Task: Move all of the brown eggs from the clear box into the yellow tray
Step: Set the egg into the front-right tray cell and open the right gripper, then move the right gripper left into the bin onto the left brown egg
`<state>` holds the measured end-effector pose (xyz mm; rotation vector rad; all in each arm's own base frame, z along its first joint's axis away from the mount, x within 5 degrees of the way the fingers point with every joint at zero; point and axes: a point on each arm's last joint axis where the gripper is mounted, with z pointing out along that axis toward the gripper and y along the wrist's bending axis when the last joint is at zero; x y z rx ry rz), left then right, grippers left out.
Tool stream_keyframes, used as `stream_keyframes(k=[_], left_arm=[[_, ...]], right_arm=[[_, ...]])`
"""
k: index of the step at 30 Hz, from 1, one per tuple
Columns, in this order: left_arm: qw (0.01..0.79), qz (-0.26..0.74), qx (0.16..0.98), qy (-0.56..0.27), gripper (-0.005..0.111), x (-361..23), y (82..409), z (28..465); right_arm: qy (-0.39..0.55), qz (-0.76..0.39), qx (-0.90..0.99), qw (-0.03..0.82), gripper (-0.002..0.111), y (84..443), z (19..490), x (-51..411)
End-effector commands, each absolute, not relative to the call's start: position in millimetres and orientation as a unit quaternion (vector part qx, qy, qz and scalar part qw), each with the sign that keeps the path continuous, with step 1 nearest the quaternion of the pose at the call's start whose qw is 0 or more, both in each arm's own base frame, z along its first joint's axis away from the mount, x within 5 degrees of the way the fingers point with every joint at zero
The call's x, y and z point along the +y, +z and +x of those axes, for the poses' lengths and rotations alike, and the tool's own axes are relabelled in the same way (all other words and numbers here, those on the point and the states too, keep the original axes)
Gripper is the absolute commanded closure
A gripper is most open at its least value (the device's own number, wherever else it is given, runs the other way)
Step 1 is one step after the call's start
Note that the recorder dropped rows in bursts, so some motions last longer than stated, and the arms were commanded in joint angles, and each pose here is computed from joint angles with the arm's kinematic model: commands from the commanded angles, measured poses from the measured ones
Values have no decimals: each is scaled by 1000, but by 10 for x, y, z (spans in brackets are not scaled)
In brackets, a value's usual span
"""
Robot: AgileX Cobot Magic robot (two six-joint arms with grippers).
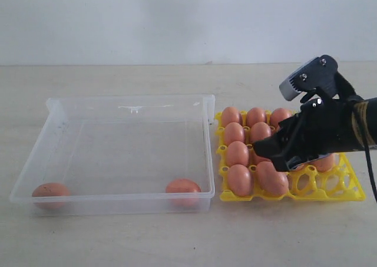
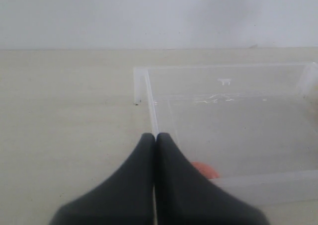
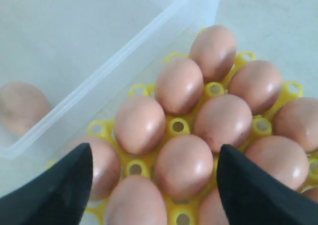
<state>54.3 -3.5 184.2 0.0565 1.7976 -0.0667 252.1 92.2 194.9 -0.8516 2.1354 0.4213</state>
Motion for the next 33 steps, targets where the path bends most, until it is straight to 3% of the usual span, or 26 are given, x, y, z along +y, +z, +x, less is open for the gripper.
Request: stream_keyframes(k=[1,3,5,8,15,20,24,27,30,33], left_arm=[[623,25,781,-32,111,-39,1852,541],[623,25,781,-32,111,-39,1852,541],[623,25,781,-32,111,-39,1852,541],[623,25,781,-32,111,-39,1852,541],[622,16,781,-45,111,-47,1851,540],[622,16,781,-46,111,-48,1851,540],[622,14,781,-49,111,-50,1851,540],[622,14,781,-49,111,-50,1851,540],[622,14,781,-49,111,-50,1851,540],[622,14,781,-48,111,-49,1851,540]], right_arm=[[190,-294,835,424,53,2126,2509,933],[226,-292,822,433,75,2196,2494,985],[277,-313,792,444,106,2322,2487,1082],[316,-323,756,475,109,2587,2535,1302],[268,-379,717,519,109,3015,2692,2217],[220,-459,712,483,109,2657,2818,3062],[338,-357,782,383,109,2300,2984,3445],[373,-348,782,358,109,2234,3055,3608],[352,-380,756,399,109,2332,3102,3701],[225,-438,711,502,109,2435,3164,3754]])
